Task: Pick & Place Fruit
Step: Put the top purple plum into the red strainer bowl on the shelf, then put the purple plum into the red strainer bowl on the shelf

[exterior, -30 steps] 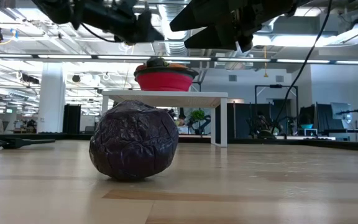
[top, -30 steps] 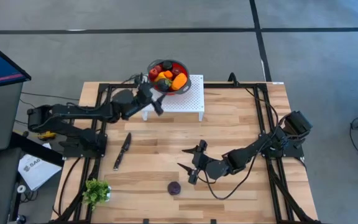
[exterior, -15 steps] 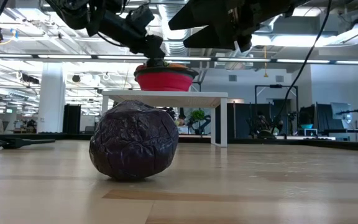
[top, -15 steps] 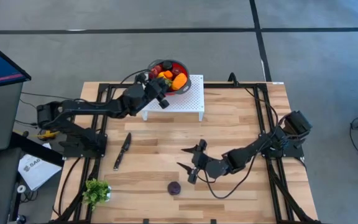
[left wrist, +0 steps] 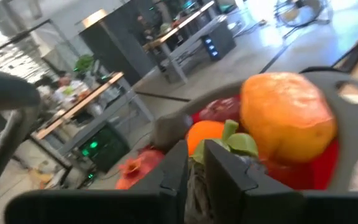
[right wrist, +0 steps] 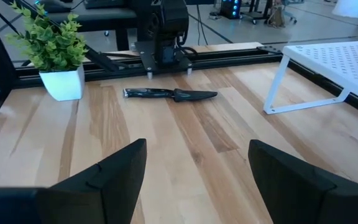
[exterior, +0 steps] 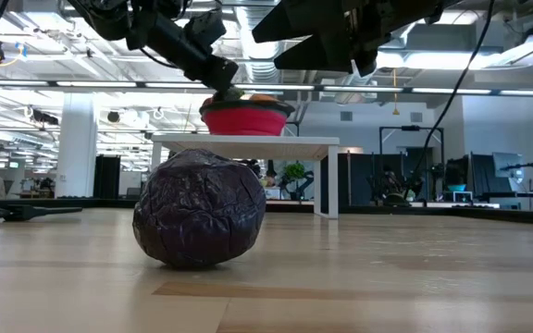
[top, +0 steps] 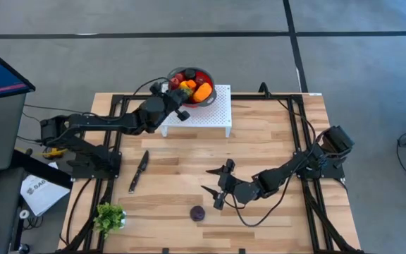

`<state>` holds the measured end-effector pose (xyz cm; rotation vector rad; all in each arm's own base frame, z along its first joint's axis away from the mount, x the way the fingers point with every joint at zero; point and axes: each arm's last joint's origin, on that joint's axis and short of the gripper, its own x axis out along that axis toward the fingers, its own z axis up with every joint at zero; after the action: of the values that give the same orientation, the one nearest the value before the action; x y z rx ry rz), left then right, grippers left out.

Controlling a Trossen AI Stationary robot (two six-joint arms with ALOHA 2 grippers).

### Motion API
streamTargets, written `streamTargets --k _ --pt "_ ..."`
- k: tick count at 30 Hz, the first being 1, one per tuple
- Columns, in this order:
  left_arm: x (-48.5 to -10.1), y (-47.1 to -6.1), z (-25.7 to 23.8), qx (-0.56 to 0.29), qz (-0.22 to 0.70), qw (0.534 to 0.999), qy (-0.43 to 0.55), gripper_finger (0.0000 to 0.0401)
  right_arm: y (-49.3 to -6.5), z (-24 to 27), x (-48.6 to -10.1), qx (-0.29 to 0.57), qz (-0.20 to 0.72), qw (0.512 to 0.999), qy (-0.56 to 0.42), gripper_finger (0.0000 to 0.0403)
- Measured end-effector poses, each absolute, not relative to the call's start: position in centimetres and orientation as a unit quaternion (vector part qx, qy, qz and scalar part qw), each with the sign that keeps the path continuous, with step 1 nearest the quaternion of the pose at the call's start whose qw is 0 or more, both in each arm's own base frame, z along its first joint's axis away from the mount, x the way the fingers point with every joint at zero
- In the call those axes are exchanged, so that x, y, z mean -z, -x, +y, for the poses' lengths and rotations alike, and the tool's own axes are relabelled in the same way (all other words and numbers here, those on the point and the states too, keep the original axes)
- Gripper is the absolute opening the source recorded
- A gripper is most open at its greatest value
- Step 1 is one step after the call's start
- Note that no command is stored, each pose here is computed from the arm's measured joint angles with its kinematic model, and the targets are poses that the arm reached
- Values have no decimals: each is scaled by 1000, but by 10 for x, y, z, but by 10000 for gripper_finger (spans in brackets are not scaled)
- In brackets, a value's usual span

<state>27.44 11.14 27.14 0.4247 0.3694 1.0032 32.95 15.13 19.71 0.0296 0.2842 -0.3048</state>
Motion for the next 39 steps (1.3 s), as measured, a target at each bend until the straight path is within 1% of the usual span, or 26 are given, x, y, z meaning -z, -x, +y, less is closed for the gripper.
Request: streamTargets --k 8,14,20,23,27,29,31,33,36,38,39 --pt "-278 -267 108 -504 178 821 -199 24 -330 151 -197 152 141 978 -15 276" --pt "-284 -259 100 -492 192 824 -205 17 -329 152 -197 151 141 978 -16 276" --pt "-275 -257 94 -479 205 827 -209 17 -329 152 -197 150 142 978 -15 276" --pt "-276 -260 84 -464 198 837 -213 13 -329 153 -196 149 145 978 -12 276" --pt "-283 -261 52 -415 182 863 -221 5 -326 155 -193 146 159 976 0 276" --pt "-283 -263 28 -372 177 882 -227 3 -327 156 -188 142 166 976 7 276" --pt "-280 -262 0 -319 177 902 -230 3 -329 160 -178 117 184 976 24 276" --pt "-277 -260 -28 -264 172 922 -223 3 -332 166 -169 56 194 979 27 276" --pt "-270 -251 -67 -184 161 951 -188 3 -336 174 -157 -63 217 974 12 276" --pt "-261 -243 -90 -134 157 966 -157 3 -339 175 -153 -109 232 967 0 276" --pt "-256 -237 -99 -115 158 971 -137 3 -341 175 -153 -119 235 965 -3 276"
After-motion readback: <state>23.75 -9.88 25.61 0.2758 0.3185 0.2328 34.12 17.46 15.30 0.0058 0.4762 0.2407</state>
